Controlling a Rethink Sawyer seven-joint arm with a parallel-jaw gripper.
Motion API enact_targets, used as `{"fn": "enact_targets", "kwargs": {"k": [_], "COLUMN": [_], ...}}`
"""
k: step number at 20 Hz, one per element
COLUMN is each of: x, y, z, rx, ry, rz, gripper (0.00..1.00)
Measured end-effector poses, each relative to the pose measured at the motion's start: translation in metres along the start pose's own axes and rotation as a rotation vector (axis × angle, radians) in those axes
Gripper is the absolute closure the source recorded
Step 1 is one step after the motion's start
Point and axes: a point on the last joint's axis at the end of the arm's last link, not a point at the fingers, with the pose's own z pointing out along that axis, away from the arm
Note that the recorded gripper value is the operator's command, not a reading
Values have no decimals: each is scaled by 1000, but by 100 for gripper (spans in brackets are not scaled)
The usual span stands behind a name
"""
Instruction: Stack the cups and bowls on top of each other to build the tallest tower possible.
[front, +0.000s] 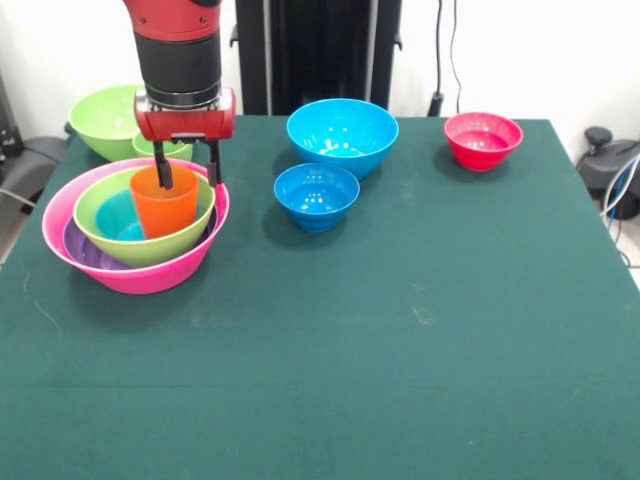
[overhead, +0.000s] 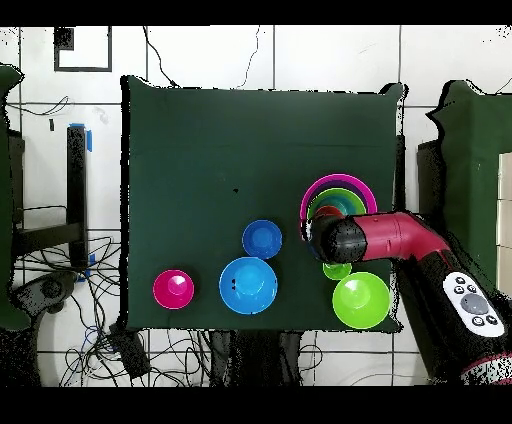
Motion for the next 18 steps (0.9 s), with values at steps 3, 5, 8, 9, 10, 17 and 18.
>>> {"fn": "enact_targets", "kwargs": {"k": [3,5,8,9,10,17,18], "x": [0,0,-1,-2,-3,-6,-6], "y": [-1,-2,-4,-6,-7,-18,-19], "z": [0,-1,-5,-7,-10,-46,-53], "rx": [0,3,10,15,20,84,94], "ry": [0,-2,-7,-10,-13,-46,-51], "rz": [1,2,2,2,2,-8,-9], "gripper": [0,0,0,0,0,0,0]}}
